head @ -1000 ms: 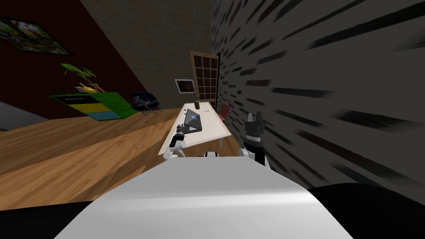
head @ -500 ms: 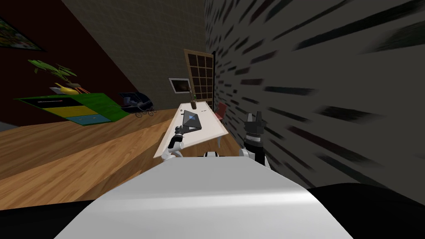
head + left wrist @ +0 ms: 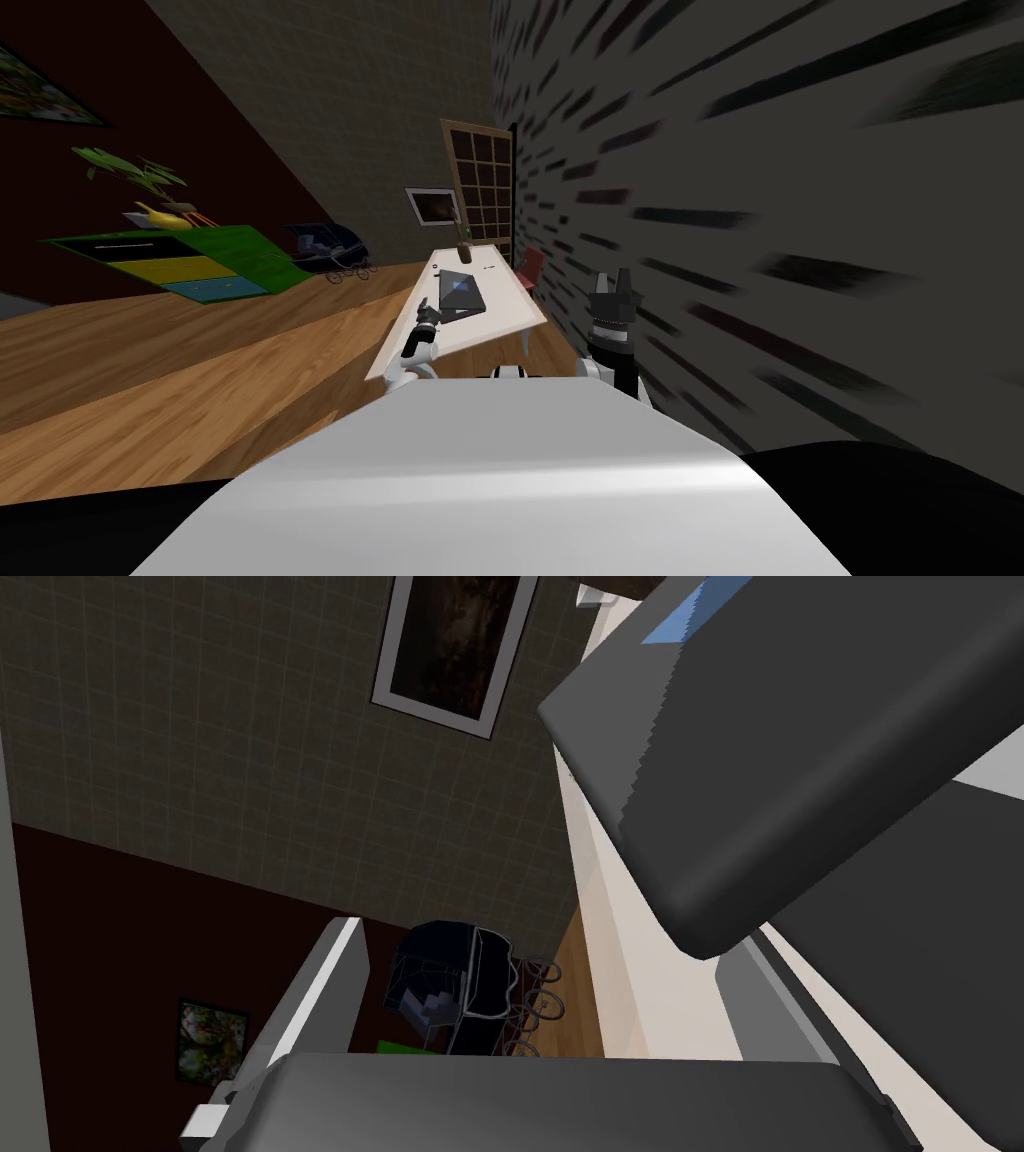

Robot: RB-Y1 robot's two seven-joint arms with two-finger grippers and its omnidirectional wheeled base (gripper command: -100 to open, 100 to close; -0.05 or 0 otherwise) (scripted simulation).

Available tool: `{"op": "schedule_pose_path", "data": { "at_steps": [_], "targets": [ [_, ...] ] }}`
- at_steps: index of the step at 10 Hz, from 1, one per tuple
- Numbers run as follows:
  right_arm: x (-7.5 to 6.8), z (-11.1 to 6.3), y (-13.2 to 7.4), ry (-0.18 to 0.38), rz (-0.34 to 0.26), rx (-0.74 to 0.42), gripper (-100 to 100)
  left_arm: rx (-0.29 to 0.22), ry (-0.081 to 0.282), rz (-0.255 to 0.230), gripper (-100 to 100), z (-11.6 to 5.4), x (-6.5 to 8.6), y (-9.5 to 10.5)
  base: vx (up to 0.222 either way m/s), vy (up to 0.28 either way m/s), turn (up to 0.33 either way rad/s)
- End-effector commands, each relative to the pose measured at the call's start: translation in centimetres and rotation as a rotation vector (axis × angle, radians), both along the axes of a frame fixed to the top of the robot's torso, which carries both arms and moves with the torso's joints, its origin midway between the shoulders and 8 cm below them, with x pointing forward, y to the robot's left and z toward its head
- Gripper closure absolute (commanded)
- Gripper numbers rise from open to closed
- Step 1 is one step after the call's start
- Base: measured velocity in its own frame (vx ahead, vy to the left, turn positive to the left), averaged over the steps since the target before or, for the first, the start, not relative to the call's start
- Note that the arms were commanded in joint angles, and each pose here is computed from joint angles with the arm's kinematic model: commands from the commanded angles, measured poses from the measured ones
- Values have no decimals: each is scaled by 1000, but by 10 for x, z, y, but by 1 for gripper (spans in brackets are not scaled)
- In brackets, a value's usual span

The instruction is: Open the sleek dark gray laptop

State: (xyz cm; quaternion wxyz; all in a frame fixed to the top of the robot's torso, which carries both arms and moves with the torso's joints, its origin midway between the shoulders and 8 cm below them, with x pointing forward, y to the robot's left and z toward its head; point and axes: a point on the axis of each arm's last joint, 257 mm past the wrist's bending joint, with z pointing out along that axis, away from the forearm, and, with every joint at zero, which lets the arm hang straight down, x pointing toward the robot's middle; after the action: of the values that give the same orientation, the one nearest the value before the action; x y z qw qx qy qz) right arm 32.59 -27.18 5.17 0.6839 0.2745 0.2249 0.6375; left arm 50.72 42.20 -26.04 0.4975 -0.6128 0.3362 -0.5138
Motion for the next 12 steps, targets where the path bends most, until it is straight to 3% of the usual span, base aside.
{"op": "schedule_pose_path", "data": {
  "at_steps": [1, 3, 4, 5, 7, 8, 9, 11, 12],
  "targets": [
    [0, 0, 0, 0, 0, 0, 0, 39, -2, 7, -100, 4, 3, 23, 11, -82, 22],
    [0, 0, 0, 0, 0, 0, 0, 7, -10, 3, -100, 4, 3, 22, -5, -34, -2],
    [0, 0, 0, 0, 0, 0, 0, 57, -15, 13, -100, 12, 5, 46, -2, -77, 3],
    [0, 0, 0, 0, 0, 0, 0, 58, -8, 7, -100, 9, 5, 44, 0, -94, 17],
    [0, 0, 0, 0, 0, 0, 0, 18, -18, 2, -100, 9, 6, 44, -2, -29, 4],
    [0, 0, 0, 0, 0, 0, 0, 71, -23, 11, -100, 19, 8, 67, -1, -75, 13],
    [0, 0, 0, 0, 0, 0, 0, 70, -13, 5, -100, 15, 8, 65, 2, -90, 15],
    [0, 0, 0, 0, 0, 0, 0, 28, -23, 0, -100, 14, 8, 65, 0, -26, -1],
    [0, 0, 0, 0, 0, 0, 0, 79, -30, 6, -100, 27, 10, 87, -1, -66, 14]
  ]
}}
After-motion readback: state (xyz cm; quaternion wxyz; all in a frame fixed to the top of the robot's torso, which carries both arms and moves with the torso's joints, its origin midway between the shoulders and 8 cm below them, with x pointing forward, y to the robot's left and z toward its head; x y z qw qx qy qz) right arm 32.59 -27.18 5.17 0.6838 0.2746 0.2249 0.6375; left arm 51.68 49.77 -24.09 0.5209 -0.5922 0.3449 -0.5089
